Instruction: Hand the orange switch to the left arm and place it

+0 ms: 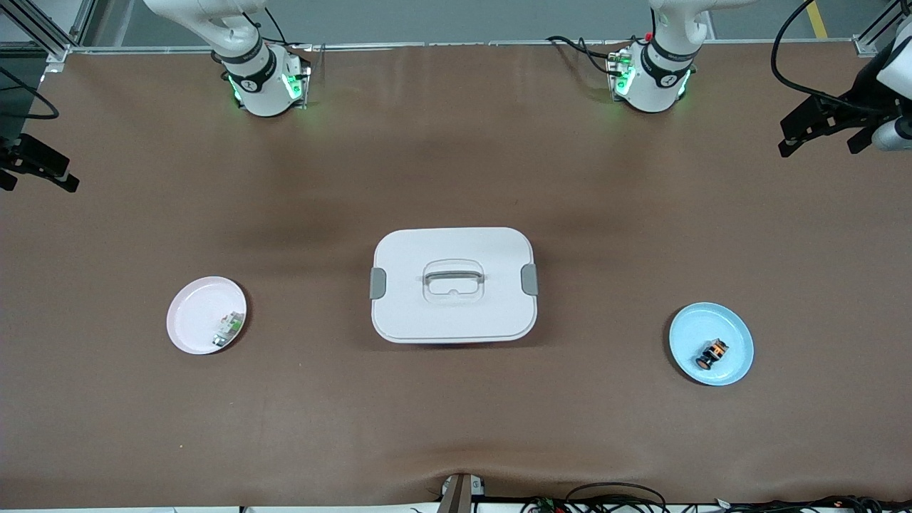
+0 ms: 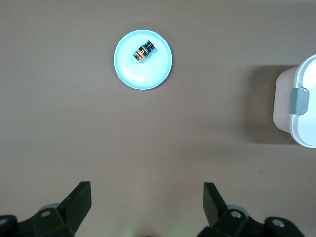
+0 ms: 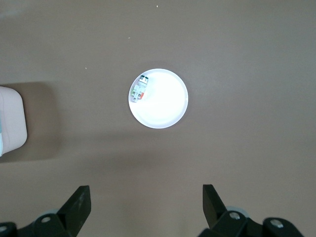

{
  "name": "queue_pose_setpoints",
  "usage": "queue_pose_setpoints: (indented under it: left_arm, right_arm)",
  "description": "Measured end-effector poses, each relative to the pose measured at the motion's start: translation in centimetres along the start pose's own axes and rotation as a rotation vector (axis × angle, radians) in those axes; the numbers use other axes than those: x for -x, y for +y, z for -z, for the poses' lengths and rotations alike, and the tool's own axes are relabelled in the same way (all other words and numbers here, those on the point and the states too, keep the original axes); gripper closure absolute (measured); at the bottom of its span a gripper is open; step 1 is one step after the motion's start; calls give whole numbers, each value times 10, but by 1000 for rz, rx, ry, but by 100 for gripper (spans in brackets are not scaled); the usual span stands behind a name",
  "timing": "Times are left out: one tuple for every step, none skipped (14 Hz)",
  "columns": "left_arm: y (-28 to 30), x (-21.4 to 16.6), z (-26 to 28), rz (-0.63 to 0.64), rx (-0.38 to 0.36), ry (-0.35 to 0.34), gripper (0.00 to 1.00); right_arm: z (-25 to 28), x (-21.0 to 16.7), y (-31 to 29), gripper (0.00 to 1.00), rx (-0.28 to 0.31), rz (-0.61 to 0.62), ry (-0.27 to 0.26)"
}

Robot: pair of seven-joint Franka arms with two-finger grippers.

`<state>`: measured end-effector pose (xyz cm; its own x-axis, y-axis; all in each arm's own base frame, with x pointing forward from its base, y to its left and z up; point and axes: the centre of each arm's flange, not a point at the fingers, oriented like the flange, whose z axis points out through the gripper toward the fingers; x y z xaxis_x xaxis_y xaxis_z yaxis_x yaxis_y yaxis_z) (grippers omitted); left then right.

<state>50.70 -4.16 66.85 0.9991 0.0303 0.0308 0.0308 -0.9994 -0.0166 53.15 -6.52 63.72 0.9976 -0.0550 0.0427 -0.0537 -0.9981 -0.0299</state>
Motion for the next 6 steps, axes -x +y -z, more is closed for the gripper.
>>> queue_pose_setpoints:
  left_arm:
    - [0, 0, -1, 0, 0, -1, 0]
    - [0, -1, -2, 0, 0, -4, 0]
    - [0, -2, -3, 0, 0, -7, 0]
    - [-1, -2, -4, 1, 0, -8, 0]
    - [-1, -3, -4, 2, 1, -9, 0]
    - [-2, -3, -4, 3, 1, -10, 0]
  right_arm:
    - [0, 0, 0, 0, 0, 0, 0]
    - [0, 0, 0, 0, 0, 0, 0]
    - [0, 0, 0, 0, 0, 0, 0]
    - [0, 0, 0, 0, 0, 0, -1]
    - [0, 0, 0, 0, 0, 0, -1]
    - [0, 0, 0, 0, 0, 0, -1]
